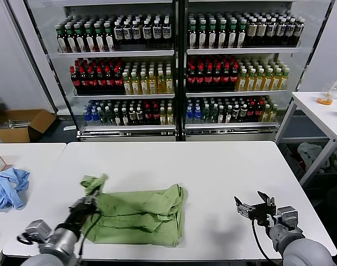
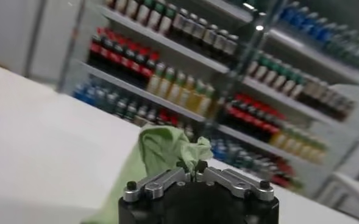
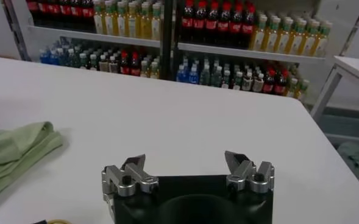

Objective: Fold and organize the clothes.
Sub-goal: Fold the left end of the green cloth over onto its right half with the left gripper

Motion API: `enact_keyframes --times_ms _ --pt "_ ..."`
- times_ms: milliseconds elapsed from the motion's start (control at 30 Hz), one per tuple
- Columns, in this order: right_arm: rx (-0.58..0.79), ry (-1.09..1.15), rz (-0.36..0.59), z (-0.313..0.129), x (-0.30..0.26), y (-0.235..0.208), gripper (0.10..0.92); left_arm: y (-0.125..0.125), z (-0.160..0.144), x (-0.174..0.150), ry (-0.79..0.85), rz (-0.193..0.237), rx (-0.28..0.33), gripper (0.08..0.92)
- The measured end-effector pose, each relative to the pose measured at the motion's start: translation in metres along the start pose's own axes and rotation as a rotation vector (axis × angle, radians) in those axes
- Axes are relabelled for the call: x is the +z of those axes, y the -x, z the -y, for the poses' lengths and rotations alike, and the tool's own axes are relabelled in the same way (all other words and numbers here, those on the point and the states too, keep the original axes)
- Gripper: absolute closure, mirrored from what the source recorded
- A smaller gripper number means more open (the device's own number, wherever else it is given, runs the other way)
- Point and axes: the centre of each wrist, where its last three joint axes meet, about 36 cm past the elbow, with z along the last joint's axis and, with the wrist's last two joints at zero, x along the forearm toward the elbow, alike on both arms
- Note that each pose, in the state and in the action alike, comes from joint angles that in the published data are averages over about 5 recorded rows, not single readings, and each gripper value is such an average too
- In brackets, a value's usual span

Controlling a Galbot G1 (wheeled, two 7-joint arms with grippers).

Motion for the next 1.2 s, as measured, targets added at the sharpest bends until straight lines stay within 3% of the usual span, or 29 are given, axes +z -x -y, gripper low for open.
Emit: enact_keyframes --times_ms 400,667,967,1200 --pt "0.004 0.003 -0.003 0.001 0.002 0.002 0.2 0.027 0.057 0.053 -0.094 -0.099 0.155 0.907" --pt "0.008 0.006 -0.008 0.002 0.003 0.004 0.2 0.043 0.079 0.087 -0.088 -0.185 0.219 0.895" --pt "0.006 0.006 -0.008 0.001 0.003 0.006 0.2 0.046 0.093 0.106 -0.058 -0.246 0.304 0.662" --pt "0.003 0.007 -0.008 0.001 0.004 0.008 0.2 0.032 0.098 0.099 -0.057 -0.24 0.357 0.462"
